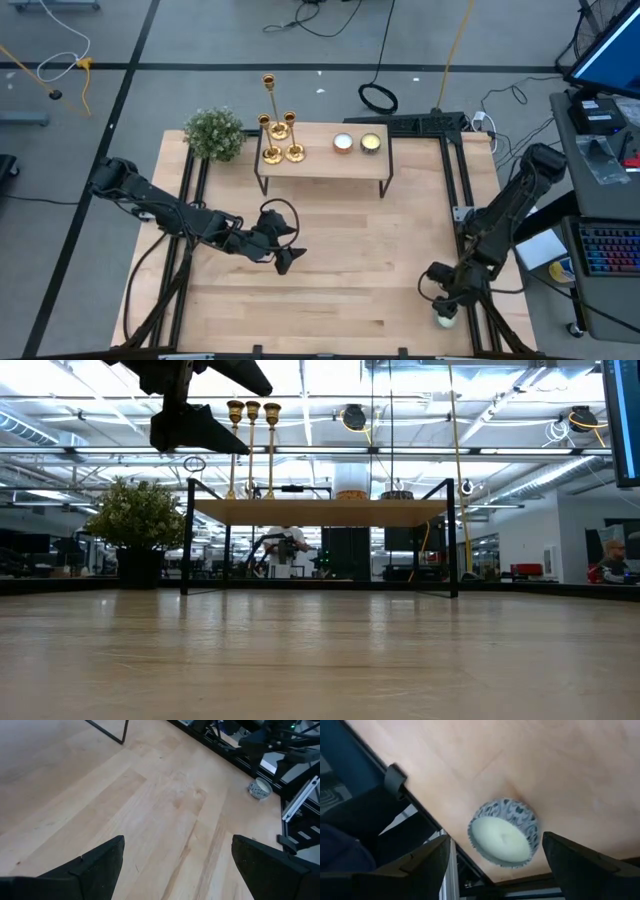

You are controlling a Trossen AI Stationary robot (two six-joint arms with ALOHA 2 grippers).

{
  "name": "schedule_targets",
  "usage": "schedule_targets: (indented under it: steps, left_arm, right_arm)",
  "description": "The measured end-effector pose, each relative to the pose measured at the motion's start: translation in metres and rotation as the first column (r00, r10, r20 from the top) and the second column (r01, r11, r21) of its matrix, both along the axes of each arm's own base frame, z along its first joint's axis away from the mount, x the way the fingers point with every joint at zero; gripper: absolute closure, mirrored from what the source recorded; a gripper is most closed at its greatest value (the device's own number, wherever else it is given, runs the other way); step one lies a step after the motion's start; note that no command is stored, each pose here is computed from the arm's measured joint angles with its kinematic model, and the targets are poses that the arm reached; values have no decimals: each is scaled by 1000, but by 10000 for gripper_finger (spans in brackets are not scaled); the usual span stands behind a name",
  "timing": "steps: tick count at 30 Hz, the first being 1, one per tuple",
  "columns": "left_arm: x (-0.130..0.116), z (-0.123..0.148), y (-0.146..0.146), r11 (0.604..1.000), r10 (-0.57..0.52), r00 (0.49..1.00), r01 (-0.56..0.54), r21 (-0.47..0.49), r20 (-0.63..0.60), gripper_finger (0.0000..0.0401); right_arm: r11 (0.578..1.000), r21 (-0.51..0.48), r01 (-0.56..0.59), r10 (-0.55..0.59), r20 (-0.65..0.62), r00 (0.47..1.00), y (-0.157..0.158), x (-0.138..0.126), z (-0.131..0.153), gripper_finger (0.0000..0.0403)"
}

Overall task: Pick & Place candle stick holders
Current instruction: Put the blue patterned scented candle on the shelf

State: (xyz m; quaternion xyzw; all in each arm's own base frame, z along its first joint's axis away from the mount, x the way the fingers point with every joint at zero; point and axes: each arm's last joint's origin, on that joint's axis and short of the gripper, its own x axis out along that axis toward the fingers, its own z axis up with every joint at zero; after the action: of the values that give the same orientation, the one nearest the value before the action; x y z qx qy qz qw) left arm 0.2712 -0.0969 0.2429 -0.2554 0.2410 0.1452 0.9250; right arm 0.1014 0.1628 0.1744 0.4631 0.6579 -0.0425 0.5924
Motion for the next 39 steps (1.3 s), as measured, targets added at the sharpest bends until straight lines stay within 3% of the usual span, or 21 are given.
schedule_targets:
  steps: [11,28,34,39]
  left_arm:
    - [0,0,0,1000,-6,1000,6,9,-1,36]
    - [0,0,0,999,-17,1000,18,27,-4,36]
    - [0,0,0,999,-27,1000,27,44,-8,36]
    - [0,0,0,998,-33,999,33,53,-9,36]
  right_arm:
    - [996,-73,45,-35,124,992,8,-13,-1,96]
    - [991,-120,55,-44,92,995,4,-15,-3,96]
    - [997,-48,68,-62,127,990,8,-10,1,96]
    - [1000,-16,15,-11,188,982,12,-8,4,96]
